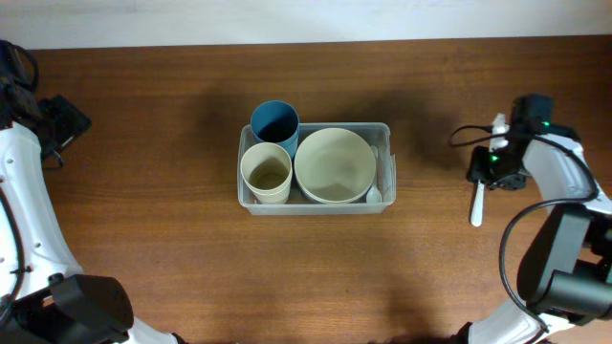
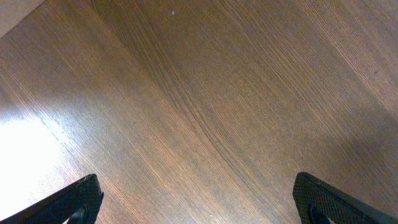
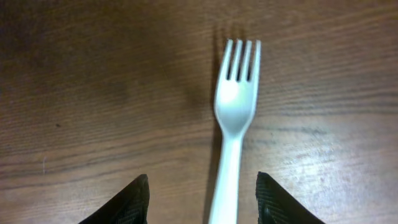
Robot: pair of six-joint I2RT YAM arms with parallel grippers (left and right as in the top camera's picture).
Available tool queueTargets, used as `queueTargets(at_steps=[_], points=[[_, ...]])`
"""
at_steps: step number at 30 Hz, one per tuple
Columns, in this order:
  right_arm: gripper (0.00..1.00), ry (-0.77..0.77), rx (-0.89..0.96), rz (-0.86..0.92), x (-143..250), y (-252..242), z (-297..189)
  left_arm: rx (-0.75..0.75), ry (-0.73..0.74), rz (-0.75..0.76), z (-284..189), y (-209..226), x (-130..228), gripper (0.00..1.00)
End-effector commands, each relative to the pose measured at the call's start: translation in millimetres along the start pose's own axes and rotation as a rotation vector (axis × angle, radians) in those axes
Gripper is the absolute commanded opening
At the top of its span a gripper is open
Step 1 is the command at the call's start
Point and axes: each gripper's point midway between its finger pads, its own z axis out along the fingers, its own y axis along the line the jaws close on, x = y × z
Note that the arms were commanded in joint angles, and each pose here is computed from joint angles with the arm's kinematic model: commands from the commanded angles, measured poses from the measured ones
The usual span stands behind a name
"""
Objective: Pack container
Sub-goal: 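Move the right gripper over the white fork and grasp it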
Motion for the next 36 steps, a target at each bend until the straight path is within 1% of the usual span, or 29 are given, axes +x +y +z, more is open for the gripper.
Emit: queueTargets(at_steps=[1,6,15,22,23,24,31,36], points=[[0.5,0.033,0.057,-0.006,5.7,-10.0,12.4,0.003,-0.009,-0.018,-1.2,-0.3,-4.0,1.0],[0.49,0.077,0.101,0.007,13.5,-18.9,25.7,0.003,-0.01,-0.018,-1.2,-0.3,-4.1,1.0],[0.49,0.074,0.104,0.025,11.7,-19.3,31.5,0.003,-0.01,-0.018,-1.2,-0.3,-4.1,1.0],[0.49,0.116,0.104,0.028,18.8,-19.7,48.3,0.003,-0.01,-0.018,-1.2,-0.3,-4.1,1.0],[0.48,0.122,0.103,0.028,20.1,-19.7,51.5,0.003,-0.009,-0.018,-1.2,-0.4,-4.0,1.0],[0.44,0.126,0.103,0.028,20.8,-19.8,53.0,0.003,-0.01,-0.018,-1.2,-0.3,-4.1,1.0],[0.41,0.121,0.104,0.036,18.9,-20.1,57.9,0.003,-0.01,-0.018,-1.2,-0.3,-4.1,1.0],[0.31,0.114,0.105,0.043,17.4,-20.2,58.1,0.003,-0.009,-0.018,-1.2,-0.3,-4.0,1.0]])
